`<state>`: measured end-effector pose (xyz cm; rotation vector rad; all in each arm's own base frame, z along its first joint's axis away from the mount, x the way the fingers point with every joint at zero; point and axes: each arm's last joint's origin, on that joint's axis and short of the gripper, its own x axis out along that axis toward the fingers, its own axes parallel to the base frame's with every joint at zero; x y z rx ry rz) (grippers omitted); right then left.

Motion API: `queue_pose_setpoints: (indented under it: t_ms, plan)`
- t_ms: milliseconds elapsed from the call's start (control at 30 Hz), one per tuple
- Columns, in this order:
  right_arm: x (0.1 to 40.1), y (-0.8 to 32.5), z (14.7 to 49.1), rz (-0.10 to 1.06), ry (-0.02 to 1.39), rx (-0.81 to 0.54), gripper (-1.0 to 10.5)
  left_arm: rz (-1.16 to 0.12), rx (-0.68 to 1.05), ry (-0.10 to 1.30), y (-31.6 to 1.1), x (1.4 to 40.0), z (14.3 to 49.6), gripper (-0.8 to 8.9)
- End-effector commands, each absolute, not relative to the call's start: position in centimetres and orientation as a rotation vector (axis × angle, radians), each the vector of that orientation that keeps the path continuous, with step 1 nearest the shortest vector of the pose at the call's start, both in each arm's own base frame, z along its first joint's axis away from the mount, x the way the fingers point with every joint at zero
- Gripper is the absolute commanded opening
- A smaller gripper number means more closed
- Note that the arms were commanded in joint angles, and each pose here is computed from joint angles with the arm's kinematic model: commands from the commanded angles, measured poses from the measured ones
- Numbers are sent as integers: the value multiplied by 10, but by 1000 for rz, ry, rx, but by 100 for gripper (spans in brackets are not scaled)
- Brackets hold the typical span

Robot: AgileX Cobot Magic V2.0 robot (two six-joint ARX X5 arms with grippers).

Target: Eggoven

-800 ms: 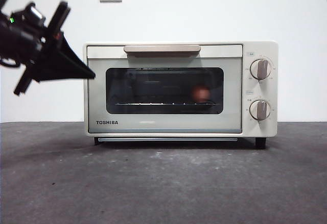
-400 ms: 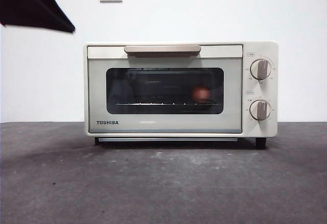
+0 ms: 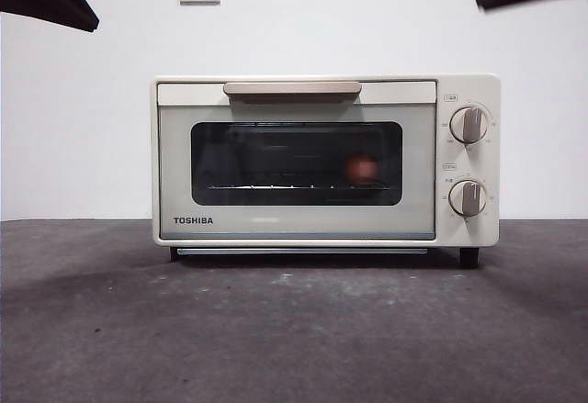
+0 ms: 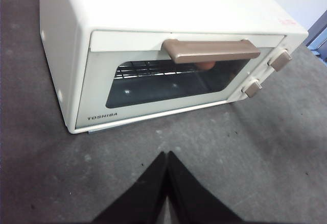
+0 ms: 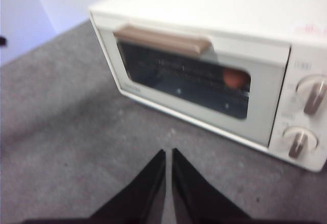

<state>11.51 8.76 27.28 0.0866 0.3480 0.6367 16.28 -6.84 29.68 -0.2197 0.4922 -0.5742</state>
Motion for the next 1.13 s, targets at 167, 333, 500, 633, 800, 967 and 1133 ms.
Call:
queue_pose_setpoints:
  t_ms: [167, 333, 500, 633, 800, 967, 1133]
  plan:
    - [117, 88, 272, 595, 328, 71, 4, -587, -202, 470, -70, 163, 303, 7]
    - [117, 88, 272, 595, 327, 71, 4, -588, -202, 467, -70, 163, 303, 7]
    - [117, 88, 272, 595, 326, 72, 4, -588, -202, 466, -70, 163, 303, 7]
    - [117, 88, 272, 595, 326, 71, 4, -588, -202, 466, -70, 163, 303, 7]
    - [117, 88, 272, 595, 326, 71, 4, -605, -114, 435, -70, 164, 303, 7]
    - [116, 88, 272, 595, 326, 72, 4, -452, 1, 309, -56, 163, 311, 7]
    - [117, 88, 272, 595, 324, 72, 4, -308, 43, 143, -28, 146, 314, 7]
